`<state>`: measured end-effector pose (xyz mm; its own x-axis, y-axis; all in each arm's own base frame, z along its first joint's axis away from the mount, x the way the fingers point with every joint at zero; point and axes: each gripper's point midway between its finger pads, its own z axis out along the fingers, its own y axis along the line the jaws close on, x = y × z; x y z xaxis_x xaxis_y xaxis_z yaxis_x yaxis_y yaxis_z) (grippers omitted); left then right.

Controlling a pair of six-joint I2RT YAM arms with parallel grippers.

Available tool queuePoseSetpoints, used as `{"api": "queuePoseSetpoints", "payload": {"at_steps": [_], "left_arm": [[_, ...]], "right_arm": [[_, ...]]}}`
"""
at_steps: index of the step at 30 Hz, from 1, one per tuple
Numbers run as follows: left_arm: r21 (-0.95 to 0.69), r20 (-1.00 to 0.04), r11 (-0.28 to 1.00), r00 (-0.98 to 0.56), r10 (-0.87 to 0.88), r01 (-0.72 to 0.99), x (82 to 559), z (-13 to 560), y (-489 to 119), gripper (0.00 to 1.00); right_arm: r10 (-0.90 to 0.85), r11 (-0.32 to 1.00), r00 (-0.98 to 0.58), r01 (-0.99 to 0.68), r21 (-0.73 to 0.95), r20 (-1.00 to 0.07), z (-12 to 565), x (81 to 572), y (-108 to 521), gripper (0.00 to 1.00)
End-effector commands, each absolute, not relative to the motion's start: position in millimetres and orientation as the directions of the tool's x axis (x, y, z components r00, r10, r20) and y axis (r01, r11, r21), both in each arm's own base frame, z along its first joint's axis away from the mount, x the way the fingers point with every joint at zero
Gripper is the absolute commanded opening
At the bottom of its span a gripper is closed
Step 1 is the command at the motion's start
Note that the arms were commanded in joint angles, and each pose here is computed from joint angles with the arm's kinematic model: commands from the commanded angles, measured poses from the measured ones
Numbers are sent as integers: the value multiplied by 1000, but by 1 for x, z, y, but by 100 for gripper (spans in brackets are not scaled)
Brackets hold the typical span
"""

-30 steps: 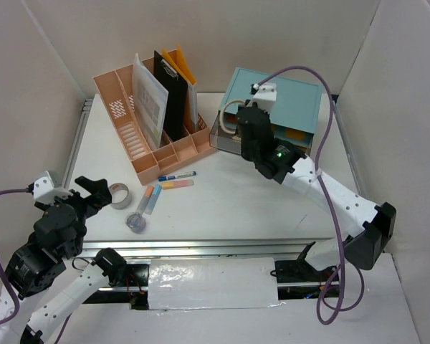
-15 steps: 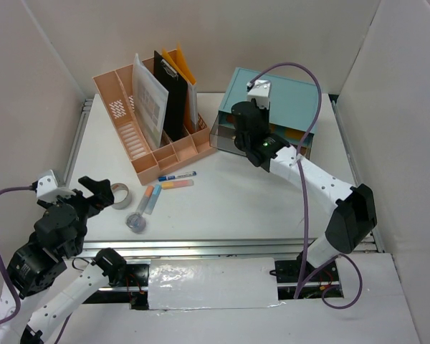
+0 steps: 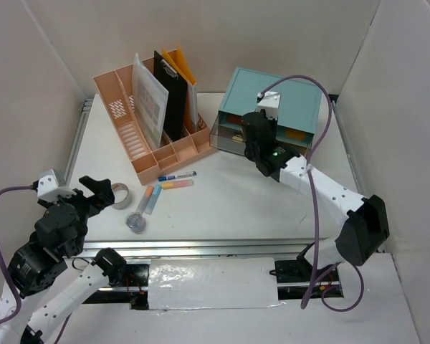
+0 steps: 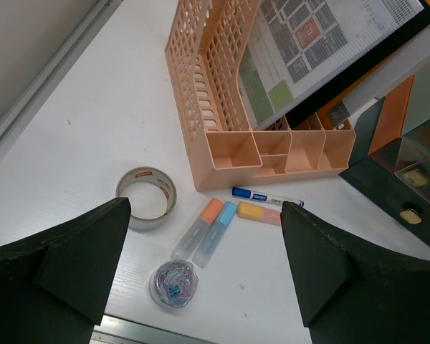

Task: Organize the desk

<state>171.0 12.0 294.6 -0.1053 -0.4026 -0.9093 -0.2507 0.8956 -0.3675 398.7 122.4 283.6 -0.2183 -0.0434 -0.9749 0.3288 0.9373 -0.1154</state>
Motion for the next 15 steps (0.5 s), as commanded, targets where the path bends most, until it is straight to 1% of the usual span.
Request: {"api": "queuePoseSetpoints", "payload": {"at_steps": [1, 3, 4, 6, 7, 9, 13, 14, 15], "left_arm": [[-366, -913, 899, -93, -397, -239, 177, 300, 8, 100], [-362, -914, 899, -97, -395, -248, 177, 299, 9, 100], [-362, -913, 897, -95, -396, -254, 177, 299, 10, 100], [-359, -913, 893, -96, -397, -270, 176, 299, 13, 99], [-359, -913, 893, -96, -396, -270, 176, 299, 13, 100], [-361, -912, 889, -94, -400, -283, 176, 298, 14, 100], [-367, -899, 856, -98, -427, -364, 177, 292, 21, 100], [-314, -909, 865, -138, -393, -391, 181, 286, 20, 100], [-323, -895, 842, -149, -420, -433, 181, 279, 21, 99]], "right_arm": [[39, 955, -158, 298, -10, -987, 303, 388, 124, 23], [35, 960, -162, 280, -12, -986, 304, 388, 126, 51], [39, 960, -163, 280, -8, -986, 305, 387, 126, 72], [40, 962, -151, 272, -2, -988, 312, 388, 127, 81], [42, 960, -146, 278, -1, -988, 315, 389, 126, 92], [53, 961, -128, 275, 16, -990, 328, 389, 127, 100], [95, 973, -105, 220, 71, -990, 352, 381, 136, 100], [115, 974, -85, 203, 95, -990, 364, 374, 136, 100], [126, 979, -81, 171, 111, -989, 369, 368, 144, 100]]}}
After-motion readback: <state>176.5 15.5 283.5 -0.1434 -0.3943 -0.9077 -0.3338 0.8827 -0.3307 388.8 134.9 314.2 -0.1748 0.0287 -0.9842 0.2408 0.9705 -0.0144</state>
